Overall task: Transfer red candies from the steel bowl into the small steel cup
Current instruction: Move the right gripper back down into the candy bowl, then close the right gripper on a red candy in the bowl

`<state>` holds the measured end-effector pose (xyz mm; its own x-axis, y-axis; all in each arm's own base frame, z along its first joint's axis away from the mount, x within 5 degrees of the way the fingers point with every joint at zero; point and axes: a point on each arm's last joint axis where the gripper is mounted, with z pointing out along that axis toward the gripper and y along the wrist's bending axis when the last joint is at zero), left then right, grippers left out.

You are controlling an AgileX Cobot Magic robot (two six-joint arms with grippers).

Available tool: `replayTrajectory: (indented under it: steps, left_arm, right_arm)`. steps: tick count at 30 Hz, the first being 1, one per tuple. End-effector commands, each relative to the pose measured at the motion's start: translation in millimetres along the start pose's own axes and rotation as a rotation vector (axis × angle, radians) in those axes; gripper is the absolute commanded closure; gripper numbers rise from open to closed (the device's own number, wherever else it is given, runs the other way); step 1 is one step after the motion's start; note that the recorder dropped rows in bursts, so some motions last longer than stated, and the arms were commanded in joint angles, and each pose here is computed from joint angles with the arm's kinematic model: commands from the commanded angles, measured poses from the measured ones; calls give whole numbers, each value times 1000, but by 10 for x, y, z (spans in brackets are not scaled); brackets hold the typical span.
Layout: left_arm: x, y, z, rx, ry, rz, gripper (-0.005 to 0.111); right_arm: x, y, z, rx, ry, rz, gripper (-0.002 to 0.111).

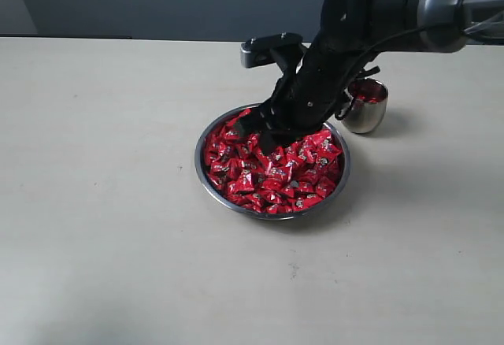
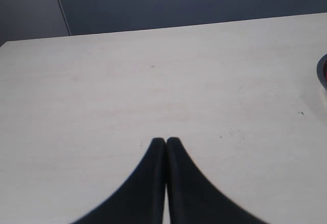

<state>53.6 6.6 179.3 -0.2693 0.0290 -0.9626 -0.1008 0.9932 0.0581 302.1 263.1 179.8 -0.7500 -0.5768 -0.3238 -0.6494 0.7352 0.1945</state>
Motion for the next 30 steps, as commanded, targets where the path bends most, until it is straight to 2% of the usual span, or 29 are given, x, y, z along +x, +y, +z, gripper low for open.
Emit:
replayTrajectory:
  steps: [1, 5, 8, 14, 26, 30]
  left_arm:
    - [-35, 2, -12, -1, -21, -3, 106]
    - [-35, 2, -12, -1, -21, -3, 106]
    - [-35, 2, -12, -1, -21, -3, 106]
    - [-35, 2, -12, -1, -21, -3, 106]
    - [-35, 2, -12, -1, -21, -3, 106]
    - [-35, 2, -12, -1, -21, -3, 106]
  right_arm:
    - [-2, -17, 173, -2, 1, 10, 76]
    - [-40, 12, 234, -26, 3, 32, 76]
    - [-86, 73, 247, -33, -1, -7, 75]
    - [-95, 190, 365, -50, 38, -35, 64]
    - [4, 222, 709, -59, 107, -26, 65]
    - [18, 210, 744, -58, 118, -23, 70]
